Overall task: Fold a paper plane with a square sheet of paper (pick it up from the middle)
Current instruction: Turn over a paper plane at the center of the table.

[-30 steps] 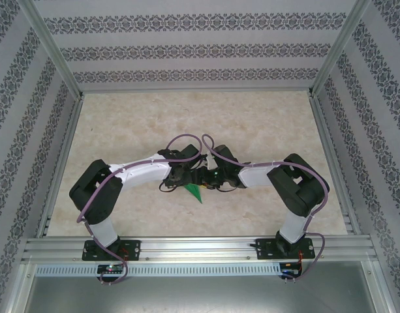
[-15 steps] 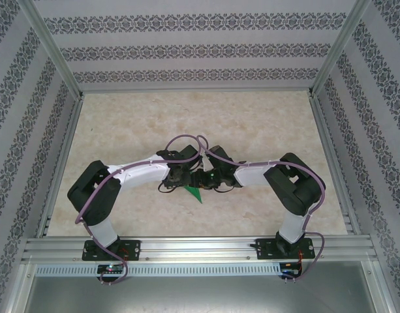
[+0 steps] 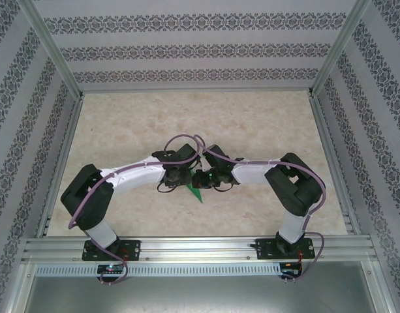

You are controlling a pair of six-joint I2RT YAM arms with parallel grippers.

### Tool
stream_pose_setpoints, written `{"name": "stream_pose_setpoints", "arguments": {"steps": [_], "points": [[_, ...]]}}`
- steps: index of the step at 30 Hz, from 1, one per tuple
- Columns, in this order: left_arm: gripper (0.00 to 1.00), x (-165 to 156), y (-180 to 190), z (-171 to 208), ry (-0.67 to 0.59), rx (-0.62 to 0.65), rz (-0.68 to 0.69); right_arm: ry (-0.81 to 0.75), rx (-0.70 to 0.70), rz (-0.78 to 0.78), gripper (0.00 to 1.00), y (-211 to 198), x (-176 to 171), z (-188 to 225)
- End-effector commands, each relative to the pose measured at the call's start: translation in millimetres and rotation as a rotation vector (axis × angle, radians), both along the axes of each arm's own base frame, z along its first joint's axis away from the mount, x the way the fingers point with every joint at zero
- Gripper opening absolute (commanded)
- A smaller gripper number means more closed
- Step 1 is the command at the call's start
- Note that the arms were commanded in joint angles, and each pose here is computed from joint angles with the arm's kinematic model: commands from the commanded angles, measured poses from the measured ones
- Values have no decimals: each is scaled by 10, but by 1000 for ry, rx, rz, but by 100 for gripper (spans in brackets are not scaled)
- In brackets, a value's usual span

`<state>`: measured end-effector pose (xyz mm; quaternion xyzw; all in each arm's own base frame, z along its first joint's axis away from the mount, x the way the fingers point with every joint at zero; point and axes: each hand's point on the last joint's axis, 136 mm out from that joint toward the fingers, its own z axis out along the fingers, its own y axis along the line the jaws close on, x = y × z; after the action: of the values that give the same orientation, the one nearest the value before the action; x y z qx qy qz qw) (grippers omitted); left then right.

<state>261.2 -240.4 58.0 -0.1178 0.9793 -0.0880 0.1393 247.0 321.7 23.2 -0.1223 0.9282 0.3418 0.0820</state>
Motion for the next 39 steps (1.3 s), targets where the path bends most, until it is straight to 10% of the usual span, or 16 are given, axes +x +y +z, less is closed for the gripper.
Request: {"name": "stream_pose_setpoints", "arguments": {"steps": [1, 10, 21, 39], "points": [[32, 135, -79, 311, -109, -102, -13, -73, -48, -31, 5, -64, 97, 253], [37, 165, 247, 735, -250, -72, 15, -215, -392, -290, 7, -847, 325, 589], [39, 49, 592, 605, -237, -79, 84, -151, -573, -262, 8, -742, 345, 319], [39, 47, 629, 553, -227, -100, 93, -42, -586, -225, 20, -716, 161, -217]]}}
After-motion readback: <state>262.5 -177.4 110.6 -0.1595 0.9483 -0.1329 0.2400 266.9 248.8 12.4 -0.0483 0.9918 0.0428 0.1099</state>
